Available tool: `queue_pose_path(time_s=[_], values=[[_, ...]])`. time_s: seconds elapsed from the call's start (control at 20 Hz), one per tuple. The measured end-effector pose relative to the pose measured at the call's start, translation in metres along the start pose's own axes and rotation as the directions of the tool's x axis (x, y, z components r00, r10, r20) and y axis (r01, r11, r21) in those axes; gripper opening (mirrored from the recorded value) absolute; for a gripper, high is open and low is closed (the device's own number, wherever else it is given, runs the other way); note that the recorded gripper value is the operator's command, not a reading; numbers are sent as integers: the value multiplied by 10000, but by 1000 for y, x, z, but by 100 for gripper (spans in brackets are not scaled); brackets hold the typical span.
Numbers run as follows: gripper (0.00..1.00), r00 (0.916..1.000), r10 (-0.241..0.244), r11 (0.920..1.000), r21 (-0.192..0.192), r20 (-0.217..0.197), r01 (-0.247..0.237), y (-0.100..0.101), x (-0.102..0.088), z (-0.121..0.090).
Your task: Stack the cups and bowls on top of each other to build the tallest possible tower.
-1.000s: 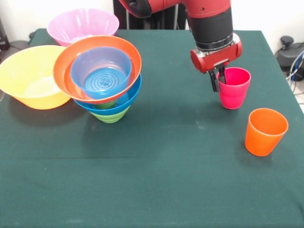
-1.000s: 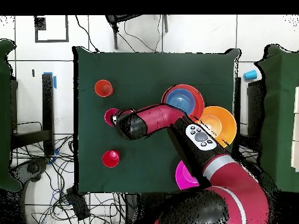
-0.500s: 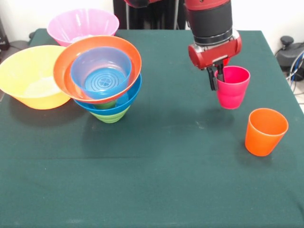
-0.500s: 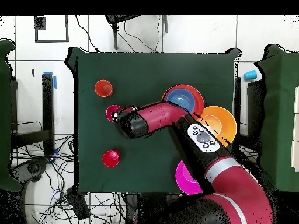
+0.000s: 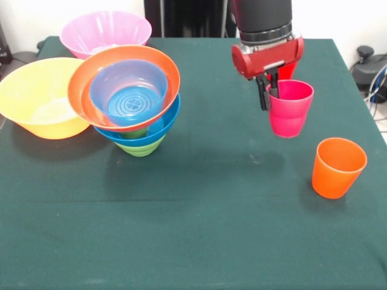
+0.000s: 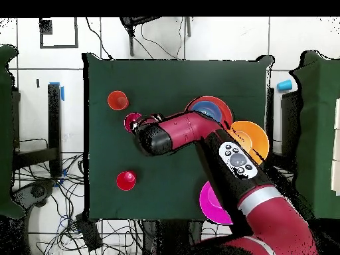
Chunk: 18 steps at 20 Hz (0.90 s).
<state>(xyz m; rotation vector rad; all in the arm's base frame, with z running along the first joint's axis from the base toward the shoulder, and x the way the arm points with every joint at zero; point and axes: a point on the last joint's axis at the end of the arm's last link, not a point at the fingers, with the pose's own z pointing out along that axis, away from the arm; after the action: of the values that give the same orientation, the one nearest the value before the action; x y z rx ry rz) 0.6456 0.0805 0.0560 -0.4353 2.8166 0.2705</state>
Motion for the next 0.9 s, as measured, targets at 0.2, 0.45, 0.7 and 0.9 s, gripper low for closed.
queue_pose_path(time_s=[0.2,0.45,0.7,0.9], values=[[0,9999,0,9995,304,-120,3,-12,-4,-15],[0,9978,177,9973,716,-645,-131,-35,-1,-36],[0,9947,405,9950,949,-942,-315,-53,3,-48],[0,9920,716,9914,1170,-1038,-593,-76,8,-60]])
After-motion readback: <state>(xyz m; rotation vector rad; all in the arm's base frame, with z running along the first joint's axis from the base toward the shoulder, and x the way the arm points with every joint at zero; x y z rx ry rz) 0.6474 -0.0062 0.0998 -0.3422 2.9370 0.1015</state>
